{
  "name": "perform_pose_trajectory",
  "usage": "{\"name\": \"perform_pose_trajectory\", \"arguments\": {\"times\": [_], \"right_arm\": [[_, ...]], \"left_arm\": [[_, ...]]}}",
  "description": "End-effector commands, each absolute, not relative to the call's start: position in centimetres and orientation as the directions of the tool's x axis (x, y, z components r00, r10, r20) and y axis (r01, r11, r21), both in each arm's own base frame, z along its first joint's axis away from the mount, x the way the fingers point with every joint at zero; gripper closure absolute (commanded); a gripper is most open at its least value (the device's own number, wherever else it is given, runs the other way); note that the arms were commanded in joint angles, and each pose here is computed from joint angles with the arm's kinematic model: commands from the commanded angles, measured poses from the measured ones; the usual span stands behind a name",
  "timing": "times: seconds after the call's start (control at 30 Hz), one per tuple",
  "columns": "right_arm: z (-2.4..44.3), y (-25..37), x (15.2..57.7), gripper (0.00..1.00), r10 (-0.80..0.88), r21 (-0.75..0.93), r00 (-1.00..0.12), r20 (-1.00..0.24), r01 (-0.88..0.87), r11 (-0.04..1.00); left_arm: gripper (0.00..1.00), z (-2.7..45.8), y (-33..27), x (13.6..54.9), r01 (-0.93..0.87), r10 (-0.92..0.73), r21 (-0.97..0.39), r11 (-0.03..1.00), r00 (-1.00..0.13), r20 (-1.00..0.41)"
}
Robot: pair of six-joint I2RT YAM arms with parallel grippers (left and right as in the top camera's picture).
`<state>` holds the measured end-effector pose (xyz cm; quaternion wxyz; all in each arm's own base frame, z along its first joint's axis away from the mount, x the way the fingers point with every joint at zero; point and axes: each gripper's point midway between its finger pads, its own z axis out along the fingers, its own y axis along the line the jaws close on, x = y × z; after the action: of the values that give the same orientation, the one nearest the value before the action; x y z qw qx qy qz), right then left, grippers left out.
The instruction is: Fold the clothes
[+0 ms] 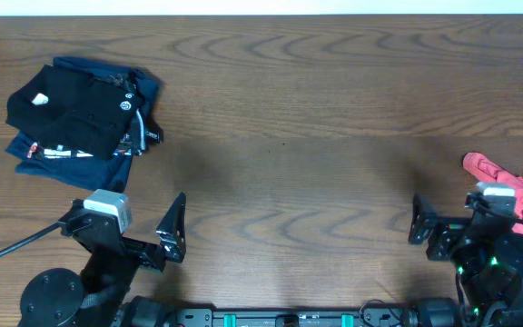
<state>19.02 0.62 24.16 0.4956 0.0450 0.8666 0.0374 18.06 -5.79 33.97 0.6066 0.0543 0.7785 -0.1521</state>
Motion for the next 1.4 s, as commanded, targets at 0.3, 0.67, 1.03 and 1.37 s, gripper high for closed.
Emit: {"name": "perform_pose_trajectory", "arguments": {"times": [0.3, 0.67, 1.03, 1.37], "right_arm": [[19.5, 0.4, 15.7, 0.01, 0.082, 0.066, -0.685, -0.724, 0.049, 0.997], [19.7, 0.4, 15.6, 0.01, 0.082, 0.067, -0.675, -0.733, 0.048, 0.997], [21.6, 0.2, 15.1, 0.01, 0.056, 0.057, -0.427, -0.903, 0.01, 0.998], [20.7, 2.1, 19.6, 0.01, 0.004, 0.029, -0.239, -0.971, -0.104, 0.994]], "left_arm": [[0.02, 33.7, -5.6, 18.1, 0.262, -0.085, -0.155, 0.953, -0.259, -0.962], [0.02, 33.7, -5.6, 18.1, 0.262, -0.085, -0.155, 0.953, -0.26, -0.962], [0.02, 33.7, -5.6, 18.1, 0.262, -0.085, -0.155, 0.953, -0.26, -0.962], [0.02, 33.7, -5.6, 18.1, 0.262, -0.085, -0.155, 0.953, -0.26, -0.962]]}}
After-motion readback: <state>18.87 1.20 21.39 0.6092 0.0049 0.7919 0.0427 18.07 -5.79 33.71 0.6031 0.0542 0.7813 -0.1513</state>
